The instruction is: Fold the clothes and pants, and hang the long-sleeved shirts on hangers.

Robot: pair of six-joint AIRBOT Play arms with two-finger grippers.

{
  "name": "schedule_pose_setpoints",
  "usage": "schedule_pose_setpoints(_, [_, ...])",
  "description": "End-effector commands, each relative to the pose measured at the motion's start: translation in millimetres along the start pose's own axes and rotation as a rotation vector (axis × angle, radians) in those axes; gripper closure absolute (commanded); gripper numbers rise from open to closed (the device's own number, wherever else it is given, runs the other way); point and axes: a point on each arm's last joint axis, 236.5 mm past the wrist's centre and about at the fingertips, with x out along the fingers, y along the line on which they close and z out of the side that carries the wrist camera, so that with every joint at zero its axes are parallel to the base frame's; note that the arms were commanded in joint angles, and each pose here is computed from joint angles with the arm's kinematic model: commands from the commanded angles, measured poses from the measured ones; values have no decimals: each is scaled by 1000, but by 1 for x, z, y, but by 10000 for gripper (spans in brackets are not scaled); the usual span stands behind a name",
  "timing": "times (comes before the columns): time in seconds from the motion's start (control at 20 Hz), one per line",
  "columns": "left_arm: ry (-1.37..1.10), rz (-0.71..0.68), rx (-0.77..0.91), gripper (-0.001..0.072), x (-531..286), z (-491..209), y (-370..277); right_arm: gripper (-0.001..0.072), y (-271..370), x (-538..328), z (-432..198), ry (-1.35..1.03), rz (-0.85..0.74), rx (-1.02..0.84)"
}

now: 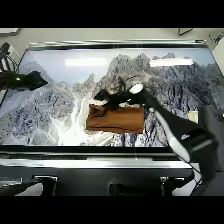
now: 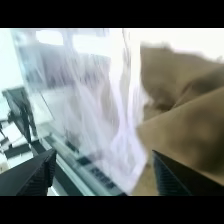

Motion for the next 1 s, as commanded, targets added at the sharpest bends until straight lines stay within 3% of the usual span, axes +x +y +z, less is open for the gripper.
schedule_pose_setpoints(0.0, [-13, 20, 31, 676, -14, 1, 3, 28, -55, -103, 27, 17, -179, -42])
schedule_pose_setpoints(0.1, [-13, 20, 31, 676, -14, 1, 3, 35, -142, -191, 18, 72, -492, 58])
schedule_pose_setpoints(0.2, [-13, 19, 31, 675, -14, 0, 3, 39, -207, -245, -10, 139, -680, 207])
schedule_pose_setpoints(0.3, [-10, 16, 34, 675, -13, 0, 1, 86, -228, -230, -32, 169, -611, 295])
schedule_pose_setpoints(0.45, [-4, 7, 36, 675, -11, -2, -5, 97, -219, -171, -39, 129, -364, 261])
schedule_pose_setpoints(0.65, [8, -9, 41, 675, -7, -6, -16, 157, -209, -142, -35, 115, -230, 235])
schedule_pose_setpoints(0.7, [11, -13, 46, 675, -6, -7, -19, 199, -208, -137, -35, 119, -223, 228])
schedule_pose_setpoints(0.75, [14, -17, 51, 675, -5, -8, -22, 311, -207, -132, -38, 129, -220, 224])
schedule_pose_setpoints(0.8, [17, -20, 55, 675, -4, -9, -24, 452, -204, -126, -42, 147, -219, 207])
schedule_pose_setpoints(0.85, [20, -22, 57, 675, -3, -10, -26, 642, -199, -121, -44, 161, -206, 158])
schedule_pose_setpoints(0.95, [22, -25, 58, 675, -3, -11, -27, 675, -176, -126, -36, 153, -123, 91])
